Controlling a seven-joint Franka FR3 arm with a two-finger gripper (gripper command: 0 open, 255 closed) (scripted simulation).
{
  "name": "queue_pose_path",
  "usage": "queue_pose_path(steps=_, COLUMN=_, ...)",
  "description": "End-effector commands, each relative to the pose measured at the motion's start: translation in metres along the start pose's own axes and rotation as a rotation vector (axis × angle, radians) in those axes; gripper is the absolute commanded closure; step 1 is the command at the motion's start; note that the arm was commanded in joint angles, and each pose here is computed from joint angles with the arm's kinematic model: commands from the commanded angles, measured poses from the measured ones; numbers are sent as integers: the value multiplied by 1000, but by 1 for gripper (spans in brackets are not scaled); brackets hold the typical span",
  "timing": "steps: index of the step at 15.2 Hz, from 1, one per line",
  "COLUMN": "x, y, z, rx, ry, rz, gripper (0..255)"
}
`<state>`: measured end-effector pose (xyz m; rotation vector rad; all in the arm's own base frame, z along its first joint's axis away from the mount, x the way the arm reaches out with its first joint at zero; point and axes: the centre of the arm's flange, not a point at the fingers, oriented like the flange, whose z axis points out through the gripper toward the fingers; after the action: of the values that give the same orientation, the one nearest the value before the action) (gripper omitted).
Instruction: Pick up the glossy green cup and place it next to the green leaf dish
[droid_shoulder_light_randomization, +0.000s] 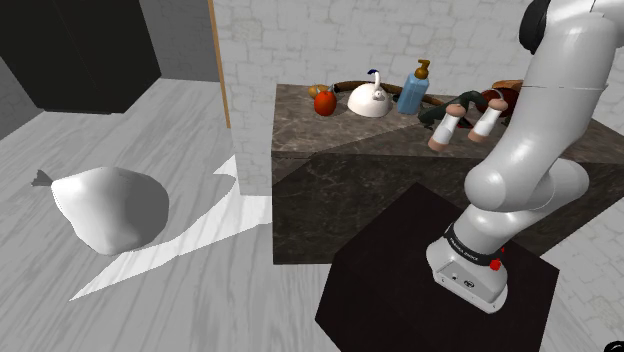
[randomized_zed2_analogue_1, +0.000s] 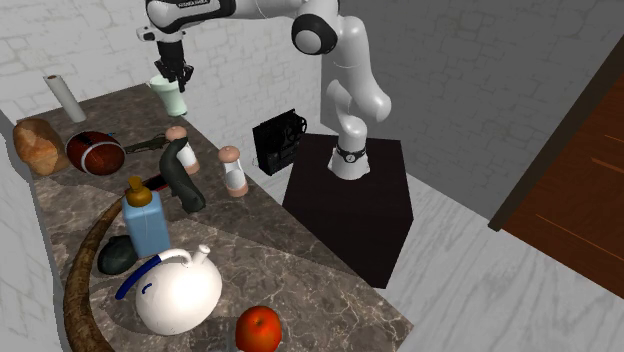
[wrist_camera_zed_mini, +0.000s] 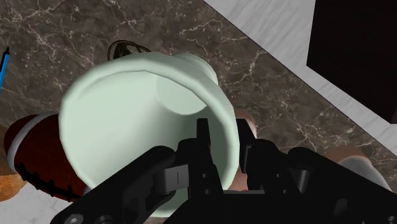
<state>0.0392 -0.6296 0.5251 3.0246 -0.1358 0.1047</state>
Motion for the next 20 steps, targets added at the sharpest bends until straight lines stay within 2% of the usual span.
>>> queue_pose_path(steps=1, x=-2, y=-2, z=10, rx=-1, ry=0, rz=0, gripper=255)
queue_pose_path(steps=20, x=-9, y=-13, z=110, rx=-1, ry=0, rz=0, gripper=255)
